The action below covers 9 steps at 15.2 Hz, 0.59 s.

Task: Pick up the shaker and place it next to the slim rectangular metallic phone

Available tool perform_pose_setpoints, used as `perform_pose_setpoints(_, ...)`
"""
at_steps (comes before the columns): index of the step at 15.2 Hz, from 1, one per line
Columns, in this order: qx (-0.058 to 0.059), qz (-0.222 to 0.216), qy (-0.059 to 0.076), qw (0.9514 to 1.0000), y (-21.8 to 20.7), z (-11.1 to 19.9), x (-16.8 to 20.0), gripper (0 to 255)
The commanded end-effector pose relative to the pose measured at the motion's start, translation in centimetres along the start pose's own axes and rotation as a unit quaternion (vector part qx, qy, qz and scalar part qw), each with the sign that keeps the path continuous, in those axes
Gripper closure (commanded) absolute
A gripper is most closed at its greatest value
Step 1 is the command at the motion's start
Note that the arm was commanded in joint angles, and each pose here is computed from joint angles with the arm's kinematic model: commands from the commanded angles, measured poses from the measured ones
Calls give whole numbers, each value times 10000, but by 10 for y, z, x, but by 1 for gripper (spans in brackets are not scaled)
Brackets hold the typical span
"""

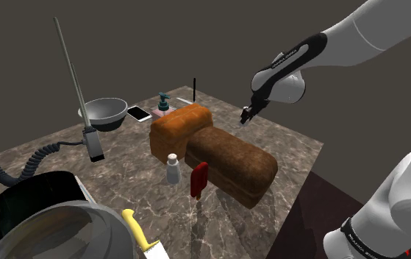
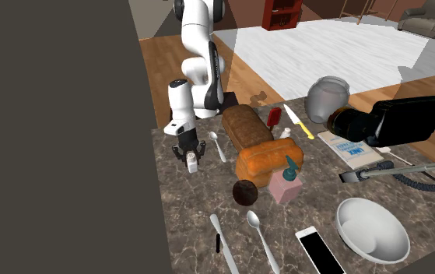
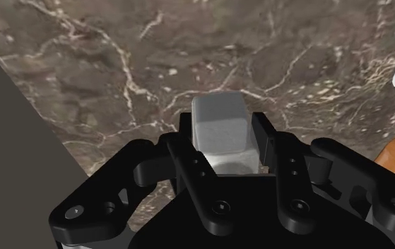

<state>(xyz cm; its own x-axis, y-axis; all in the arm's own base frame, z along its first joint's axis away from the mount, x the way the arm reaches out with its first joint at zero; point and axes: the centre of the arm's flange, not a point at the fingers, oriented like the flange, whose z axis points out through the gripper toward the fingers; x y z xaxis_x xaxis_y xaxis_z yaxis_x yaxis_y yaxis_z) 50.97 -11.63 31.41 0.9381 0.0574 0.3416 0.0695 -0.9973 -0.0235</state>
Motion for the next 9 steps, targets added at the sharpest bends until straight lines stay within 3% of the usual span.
perform_pose_setpoints(1, -1, 1, -1, 10000, 0, -9, 3, 255)
perform_pose_setpoints(9, -1, 1, -1, 10000, -1, -49, 17, 255)
